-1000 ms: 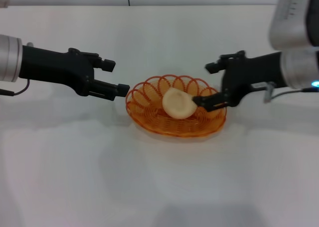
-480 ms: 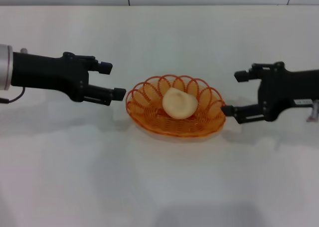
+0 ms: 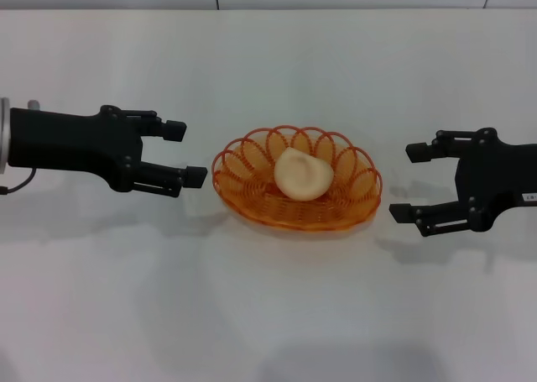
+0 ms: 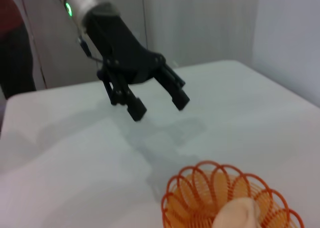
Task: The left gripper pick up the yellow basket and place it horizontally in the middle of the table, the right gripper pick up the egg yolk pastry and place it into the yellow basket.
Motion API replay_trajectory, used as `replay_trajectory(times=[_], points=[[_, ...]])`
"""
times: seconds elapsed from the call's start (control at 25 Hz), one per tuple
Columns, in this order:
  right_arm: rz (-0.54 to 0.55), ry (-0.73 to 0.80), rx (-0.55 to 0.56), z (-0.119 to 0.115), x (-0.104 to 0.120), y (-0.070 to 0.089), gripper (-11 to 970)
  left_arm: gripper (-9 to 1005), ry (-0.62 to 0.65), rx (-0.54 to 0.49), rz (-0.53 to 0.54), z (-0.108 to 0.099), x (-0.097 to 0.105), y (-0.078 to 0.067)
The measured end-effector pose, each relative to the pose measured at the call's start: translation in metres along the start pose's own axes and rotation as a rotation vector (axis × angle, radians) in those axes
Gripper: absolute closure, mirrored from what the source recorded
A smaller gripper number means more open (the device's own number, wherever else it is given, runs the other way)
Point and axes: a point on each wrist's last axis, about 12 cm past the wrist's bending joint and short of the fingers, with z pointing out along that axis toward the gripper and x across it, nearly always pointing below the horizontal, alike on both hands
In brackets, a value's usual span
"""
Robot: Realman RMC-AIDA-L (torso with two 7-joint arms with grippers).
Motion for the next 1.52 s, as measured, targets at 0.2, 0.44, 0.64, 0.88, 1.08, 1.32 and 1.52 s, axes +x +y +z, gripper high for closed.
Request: replay_trajectory(times=[0.2,0.44,0.64,0.88,1.08,1.32,1.52], points=[[-0.002,-0.033,-0.013,-0.0035,-0.0003,-0.0005,111,135,-0.001,0.005,0.021,0.0007,0.0006,-0.0005],[-0.008,-0.038,-0.016,-0.0036,-0.0017,-0.0003,111,135,-0.014,0.017,0.050,0.0016,-0.0021,-0.0016],[-0.009,-0.039,-0.017,-0.0035,-0.0023,-0.0005,110,135,-0.007,0.043,0.065,0.0037,-0.0021,-0.0036],[-0.008,-0.030,-0.030,-0.0023,-0.0006,0.0010,110,135,0.008,0.065,0.075,0.0031,-0.0002,-0.0053],[-0.006,-0.034,-0.029,-0.0024,-0.0008,0.0010,110,135,0.036,0.068,0.074,0.0030,0.0020,-0.0051],[-0.006,-0.034,-0.031,-0.0019,-0.0008,0.0013,110,135,0.030,0.069,0.074,0.0035,0.0020,-0.0056],[-0.009,-0.035,-0.033,-0.0018,-0.0025,0.0016,111,135,0.022,0.073,0.074,0.0023,0.0014,-0.0063]])
